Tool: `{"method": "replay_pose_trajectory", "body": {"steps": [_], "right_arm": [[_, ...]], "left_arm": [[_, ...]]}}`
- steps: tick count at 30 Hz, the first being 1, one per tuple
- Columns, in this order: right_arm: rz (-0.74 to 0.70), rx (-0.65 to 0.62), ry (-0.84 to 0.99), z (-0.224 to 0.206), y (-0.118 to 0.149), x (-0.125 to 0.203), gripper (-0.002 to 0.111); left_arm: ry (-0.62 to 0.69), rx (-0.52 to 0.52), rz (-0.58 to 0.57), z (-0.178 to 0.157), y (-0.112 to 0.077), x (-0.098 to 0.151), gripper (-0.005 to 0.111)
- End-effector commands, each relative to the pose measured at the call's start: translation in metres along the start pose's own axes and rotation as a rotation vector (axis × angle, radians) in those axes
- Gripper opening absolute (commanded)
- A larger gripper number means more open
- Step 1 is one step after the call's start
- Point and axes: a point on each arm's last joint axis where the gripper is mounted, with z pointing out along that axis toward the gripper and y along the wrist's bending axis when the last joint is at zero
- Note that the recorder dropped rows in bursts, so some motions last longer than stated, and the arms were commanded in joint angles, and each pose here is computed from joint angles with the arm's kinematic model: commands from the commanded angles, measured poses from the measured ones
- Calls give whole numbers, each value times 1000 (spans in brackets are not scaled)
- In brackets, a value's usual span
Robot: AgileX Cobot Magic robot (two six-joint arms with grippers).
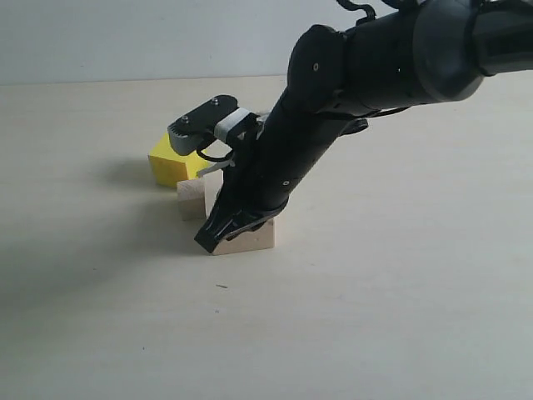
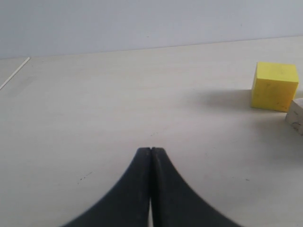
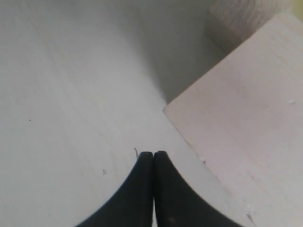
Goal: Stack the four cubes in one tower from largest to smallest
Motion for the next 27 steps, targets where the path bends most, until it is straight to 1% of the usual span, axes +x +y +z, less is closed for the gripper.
{"method": "replay_pose_trajectory", "body": {"steps": [1,21,27], "right_arm": [[-5,1,-8,4,-1,-2,0],[-14,34,-97,4,-4,-10,0],[-15,-11,-46,2,1,-6,0]], "left_arm": [[-6,7,-6,0,-1,0,0],[-6,7,-6,0,-1,0,0],[-6,7,-6,0,-1,0,0]]}}
